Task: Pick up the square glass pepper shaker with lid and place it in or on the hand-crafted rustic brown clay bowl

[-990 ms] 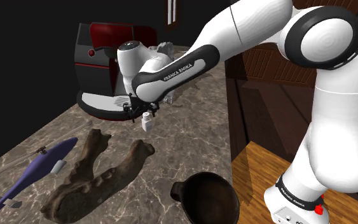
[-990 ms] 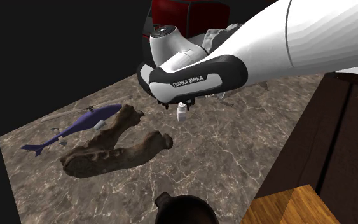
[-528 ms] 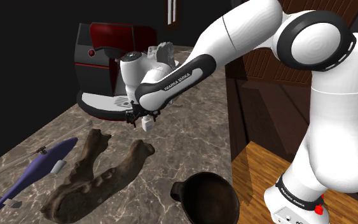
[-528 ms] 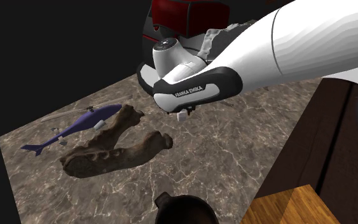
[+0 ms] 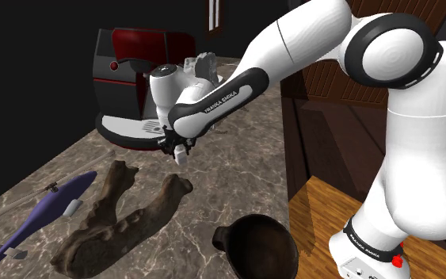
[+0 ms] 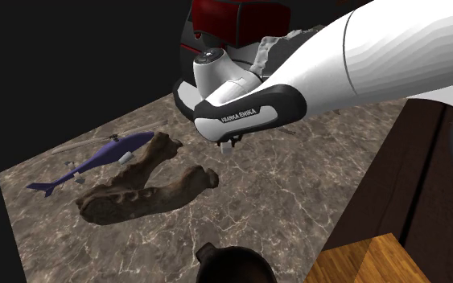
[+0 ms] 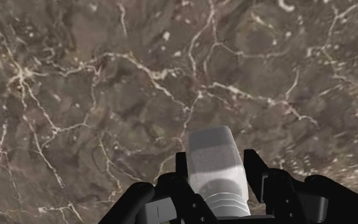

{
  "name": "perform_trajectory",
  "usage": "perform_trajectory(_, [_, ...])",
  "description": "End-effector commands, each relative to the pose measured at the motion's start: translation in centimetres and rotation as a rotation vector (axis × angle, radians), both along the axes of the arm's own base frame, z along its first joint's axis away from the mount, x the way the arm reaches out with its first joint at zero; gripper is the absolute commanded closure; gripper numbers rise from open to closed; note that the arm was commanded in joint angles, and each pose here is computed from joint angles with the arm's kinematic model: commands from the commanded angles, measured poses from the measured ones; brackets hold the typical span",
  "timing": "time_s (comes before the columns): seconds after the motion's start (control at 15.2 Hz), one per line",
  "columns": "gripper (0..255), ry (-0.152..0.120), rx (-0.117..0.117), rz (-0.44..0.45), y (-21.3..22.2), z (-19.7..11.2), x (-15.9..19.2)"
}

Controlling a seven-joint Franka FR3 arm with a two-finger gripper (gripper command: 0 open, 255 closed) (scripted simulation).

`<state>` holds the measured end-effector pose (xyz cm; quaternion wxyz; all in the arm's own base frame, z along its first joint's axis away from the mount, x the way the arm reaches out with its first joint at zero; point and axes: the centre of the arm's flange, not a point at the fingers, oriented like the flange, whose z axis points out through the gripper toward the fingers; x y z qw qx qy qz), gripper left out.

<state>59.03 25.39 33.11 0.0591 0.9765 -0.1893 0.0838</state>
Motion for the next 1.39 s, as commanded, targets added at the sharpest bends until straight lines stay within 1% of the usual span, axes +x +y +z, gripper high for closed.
perform_trajectory(0.0, [255,0.001,0.000,0.000,0.0,-0.1,0.0])
perform_trajectory(0.46, [255,0.001,0.000,0.000,0.0,-0.1,0.0])
perform_trajectory(1.32, [255,0.001,0.000,0.000,0.0,6.8,0.0])
